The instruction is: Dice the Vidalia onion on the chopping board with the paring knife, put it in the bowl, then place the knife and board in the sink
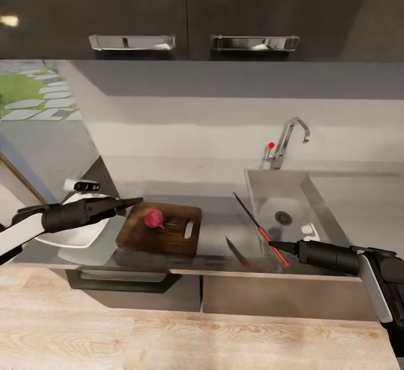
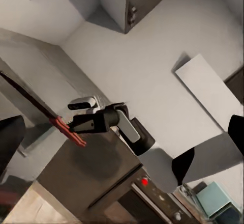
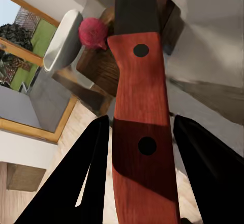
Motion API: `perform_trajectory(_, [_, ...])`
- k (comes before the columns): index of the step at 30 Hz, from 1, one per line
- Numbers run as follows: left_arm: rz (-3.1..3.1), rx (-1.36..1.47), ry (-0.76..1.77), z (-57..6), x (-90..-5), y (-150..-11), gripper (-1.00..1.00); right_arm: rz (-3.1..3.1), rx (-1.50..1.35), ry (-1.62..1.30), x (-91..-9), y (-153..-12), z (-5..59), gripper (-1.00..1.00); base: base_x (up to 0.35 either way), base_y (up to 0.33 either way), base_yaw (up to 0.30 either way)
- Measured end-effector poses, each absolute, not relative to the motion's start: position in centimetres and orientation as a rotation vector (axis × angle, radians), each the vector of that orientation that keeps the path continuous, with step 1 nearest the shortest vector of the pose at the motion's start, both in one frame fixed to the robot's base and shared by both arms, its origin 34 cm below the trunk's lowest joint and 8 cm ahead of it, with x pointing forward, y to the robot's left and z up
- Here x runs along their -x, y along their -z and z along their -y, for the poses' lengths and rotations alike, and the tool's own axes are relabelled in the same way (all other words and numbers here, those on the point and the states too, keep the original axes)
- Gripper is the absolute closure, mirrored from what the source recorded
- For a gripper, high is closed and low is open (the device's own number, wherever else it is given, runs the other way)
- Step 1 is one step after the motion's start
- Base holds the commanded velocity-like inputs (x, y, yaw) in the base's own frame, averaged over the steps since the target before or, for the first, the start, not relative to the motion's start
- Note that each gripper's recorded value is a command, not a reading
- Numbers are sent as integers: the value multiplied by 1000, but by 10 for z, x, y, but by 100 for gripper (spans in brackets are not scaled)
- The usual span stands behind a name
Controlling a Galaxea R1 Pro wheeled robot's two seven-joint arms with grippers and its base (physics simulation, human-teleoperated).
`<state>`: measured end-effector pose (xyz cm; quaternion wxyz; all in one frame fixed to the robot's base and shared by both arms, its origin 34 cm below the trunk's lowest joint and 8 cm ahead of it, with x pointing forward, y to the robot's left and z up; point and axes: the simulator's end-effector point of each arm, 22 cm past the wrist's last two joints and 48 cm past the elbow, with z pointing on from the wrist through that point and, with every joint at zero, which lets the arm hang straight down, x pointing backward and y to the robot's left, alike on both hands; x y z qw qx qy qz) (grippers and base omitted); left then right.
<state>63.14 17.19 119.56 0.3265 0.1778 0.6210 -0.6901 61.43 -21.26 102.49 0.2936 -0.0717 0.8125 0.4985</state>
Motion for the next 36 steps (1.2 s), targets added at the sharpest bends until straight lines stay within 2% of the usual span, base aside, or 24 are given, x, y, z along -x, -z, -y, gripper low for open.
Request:
perform_trajectory(7, [-1641,-535,1862,-151,-607,-1190,-100,-2169,192,-1320,-615,-1024,213,100,-247,232,0])
perform_trajectory(23, [-1646,-536,1865,-149,-606,-1189,-100,-2169,192,-1317,-615,-1024,213,100,-238,264,0])
perform_trajectory(36, [-1652,-534,1858,-147,-607,-1187,-100,-2191,179,-1276,-618,-1018,217,100,-142,297,0])
